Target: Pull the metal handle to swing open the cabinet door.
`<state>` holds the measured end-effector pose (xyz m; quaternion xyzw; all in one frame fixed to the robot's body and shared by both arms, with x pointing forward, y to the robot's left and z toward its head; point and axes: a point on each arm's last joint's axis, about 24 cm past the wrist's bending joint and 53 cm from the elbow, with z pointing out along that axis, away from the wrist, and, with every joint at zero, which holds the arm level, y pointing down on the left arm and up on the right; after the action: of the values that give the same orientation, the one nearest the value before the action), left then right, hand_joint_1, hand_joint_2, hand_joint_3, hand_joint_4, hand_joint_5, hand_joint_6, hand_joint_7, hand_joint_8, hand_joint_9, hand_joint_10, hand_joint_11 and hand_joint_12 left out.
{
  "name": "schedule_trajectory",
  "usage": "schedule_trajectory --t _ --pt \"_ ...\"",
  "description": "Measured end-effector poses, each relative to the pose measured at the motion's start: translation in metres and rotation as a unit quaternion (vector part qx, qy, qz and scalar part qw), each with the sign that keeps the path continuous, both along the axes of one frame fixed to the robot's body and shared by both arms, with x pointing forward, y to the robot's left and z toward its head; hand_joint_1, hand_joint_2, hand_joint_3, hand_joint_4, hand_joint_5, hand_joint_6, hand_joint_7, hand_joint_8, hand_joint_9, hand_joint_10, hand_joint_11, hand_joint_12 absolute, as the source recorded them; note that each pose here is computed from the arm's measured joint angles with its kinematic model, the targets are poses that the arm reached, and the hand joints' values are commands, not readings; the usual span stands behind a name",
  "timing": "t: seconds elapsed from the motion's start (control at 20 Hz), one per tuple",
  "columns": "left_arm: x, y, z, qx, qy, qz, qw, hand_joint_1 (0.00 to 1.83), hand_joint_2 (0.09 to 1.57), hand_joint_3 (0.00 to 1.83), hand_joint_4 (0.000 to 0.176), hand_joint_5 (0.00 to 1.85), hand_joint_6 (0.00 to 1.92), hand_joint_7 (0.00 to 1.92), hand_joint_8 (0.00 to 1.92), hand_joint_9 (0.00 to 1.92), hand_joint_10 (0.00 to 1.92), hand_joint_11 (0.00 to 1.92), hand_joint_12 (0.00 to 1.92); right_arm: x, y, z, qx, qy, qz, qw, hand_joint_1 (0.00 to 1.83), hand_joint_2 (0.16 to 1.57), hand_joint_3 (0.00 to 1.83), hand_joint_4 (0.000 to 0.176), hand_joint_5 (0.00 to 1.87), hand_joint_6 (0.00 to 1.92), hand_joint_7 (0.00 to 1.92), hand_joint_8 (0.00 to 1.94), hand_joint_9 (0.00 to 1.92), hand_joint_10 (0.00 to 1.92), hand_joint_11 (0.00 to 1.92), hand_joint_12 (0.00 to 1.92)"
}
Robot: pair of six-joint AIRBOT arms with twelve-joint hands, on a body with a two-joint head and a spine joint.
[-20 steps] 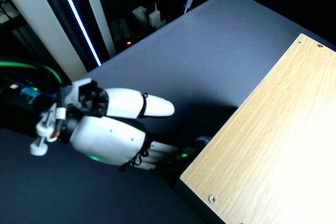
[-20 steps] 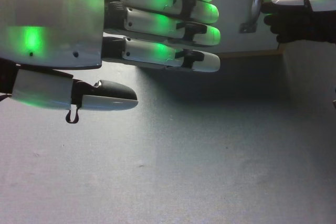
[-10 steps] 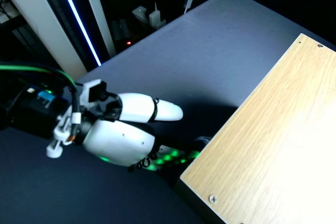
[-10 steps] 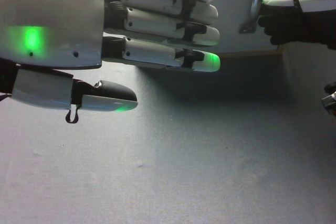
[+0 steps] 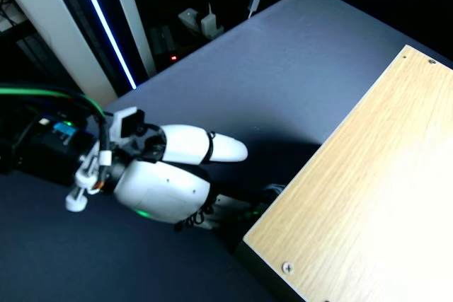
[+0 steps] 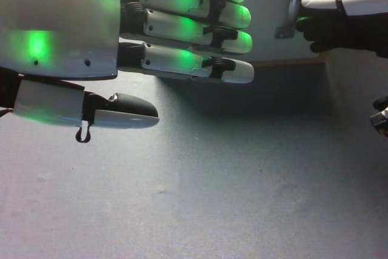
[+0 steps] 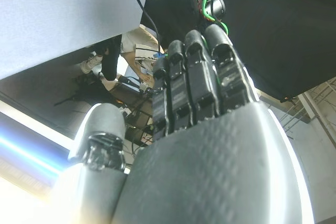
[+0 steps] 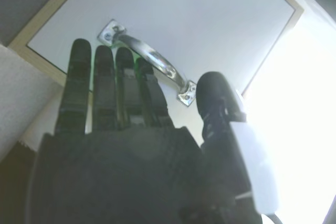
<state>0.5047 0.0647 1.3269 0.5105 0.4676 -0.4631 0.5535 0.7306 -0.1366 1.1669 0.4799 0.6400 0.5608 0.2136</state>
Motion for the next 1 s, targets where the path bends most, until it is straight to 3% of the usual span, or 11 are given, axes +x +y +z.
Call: schedule_trajectory --t 1.0 --pt "0.000 0.000 0.000 0.000 0.000 0.000 1.0000 0.00 1.57 0.04 0.000 0.31 0.00 0.32 0.00 0.29 0.00 0.00 0.67 -0.042 0.002 0.013 -0.018 -0.030 0.044 0.9984 0.00 1.50 0.00 0.000 0.15 0.01 0.22 0.00 0.21 0.00 0.00 0.65"
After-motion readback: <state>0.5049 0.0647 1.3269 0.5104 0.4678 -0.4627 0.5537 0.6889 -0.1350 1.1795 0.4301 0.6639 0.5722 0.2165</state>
